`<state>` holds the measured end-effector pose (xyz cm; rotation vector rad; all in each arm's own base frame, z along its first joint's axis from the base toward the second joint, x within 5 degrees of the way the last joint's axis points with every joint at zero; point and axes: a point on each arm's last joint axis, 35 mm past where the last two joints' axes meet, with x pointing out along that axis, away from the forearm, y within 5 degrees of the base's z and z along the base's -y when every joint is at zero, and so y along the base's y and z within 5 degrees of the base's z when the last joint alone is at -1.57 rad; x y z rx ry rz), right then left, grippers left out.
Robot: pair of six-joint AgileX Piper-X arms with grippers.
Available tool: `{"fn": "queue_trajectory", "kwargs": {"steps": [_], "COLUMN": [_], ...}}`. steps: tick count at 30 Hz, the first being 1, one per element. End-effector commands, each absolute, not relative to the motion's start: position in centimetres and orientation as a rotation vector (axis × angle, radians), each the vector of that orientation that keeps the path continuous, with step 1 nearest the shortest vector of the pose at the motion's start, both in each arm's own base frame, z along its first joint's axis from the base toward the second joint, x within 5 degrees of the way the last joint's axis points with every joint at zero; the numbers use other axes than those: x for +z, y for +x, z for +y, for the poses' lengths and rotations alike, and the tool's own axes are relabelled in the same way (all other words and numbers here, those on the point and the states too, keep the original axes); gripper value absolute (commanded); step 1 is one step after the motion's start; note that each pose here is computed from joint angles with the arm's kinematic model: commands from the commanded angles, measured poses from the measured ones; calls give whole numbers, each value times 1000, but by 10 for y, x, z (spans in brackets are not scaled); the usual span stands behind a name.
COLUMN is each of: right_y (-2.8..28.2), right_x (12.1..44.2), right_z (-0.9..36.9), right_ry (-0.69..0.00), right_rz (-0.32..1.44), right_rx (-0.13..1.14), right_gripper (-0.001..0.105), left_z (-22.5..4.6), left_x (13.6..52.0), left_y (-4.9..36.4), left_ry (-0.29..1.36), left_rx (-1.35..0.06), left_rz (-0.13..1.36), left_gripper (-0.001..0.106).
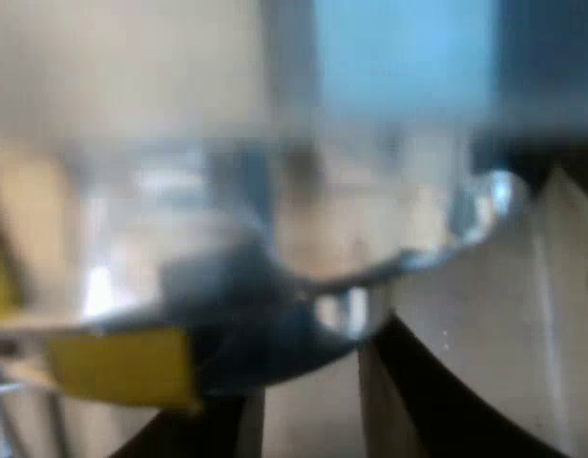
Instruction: Put the handle in the coffee machine
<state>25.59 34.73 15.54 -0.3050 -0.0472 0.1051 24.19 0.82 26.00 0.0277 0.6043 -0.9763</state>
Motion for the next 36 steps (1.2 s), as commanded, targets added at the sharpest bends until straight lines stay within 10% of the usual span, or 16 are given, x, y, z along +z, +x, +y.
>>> {"fn": "queue_trajectory", "kwargs": {"steps": [1,27,36], "right_y": [257,267,266], "right_x": [162,193,202], "right_z": [348,362,359], "right_ry": [-281,-205,-190], "right_rz": [-76,-192,-225], "right_rx": [110,161,92], "right_gripper": [28,28,28], "left_z": [3,3,3], "left_x": [283,280,278], "left_y": [240,238,235], "left_ry": [-4,55,37], "left_rx": [-1143,-1117,-1122], "left_rz": [407,437,462], "left_gripper": [0,2,52]}}
